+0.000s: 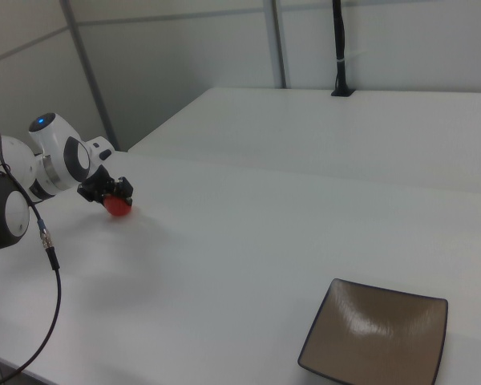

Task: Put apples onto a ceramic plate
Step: 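Close the gripper around the red apple, then lift the red apple and carry it toward the brown plate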

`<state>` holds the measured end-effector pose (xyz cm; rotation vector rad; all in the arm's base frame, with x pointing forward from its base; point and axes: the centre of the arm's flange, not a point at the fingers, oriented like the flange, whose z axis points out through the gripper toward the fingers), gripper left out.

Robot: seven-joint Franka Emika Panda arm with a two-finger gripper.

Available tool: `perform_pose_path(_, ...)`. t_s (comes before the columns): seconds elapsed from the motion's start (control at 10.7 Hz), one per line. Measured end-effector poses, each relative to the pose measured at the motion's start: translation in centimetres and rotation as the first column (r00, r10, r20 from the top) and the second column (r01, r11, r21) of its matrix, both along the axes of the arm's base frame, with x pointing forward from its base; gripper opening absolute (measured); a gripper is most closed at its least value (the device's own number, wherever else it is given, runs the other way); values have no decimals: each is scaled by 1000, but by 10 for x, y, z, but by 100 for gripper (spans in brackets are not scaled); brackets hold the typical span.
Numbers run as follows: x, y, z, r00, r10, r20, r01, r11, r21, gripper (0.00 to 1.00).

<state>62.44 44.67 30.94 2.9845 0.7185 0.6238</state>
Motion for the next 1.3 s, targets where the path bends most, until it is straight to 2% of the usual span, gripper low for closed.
perform_pose_path(0.28, 5, -4, 23, 1000, -13, 17, 13, 999, 31, 74)
perform_pose_path(0.56, 4, -20, 101, 996, -56, 70, 51, 996, 72, 74)
perform_pose_path(0.74, -3, -50, 169, 991, -125, 54, 120, 989, 89, 74)
perform_pose_path(1.02, -32, -116, 270, 971, -239, -24, 241, 967, 87, 74)
perform_pose_path(1.21, -59, -161, 314, 956, -287, -58, 290, 955, 67, 74)
perform_pose_path(1.3, -72, -180, 324, 958, -276, -80, 280, 958, 55, 74)
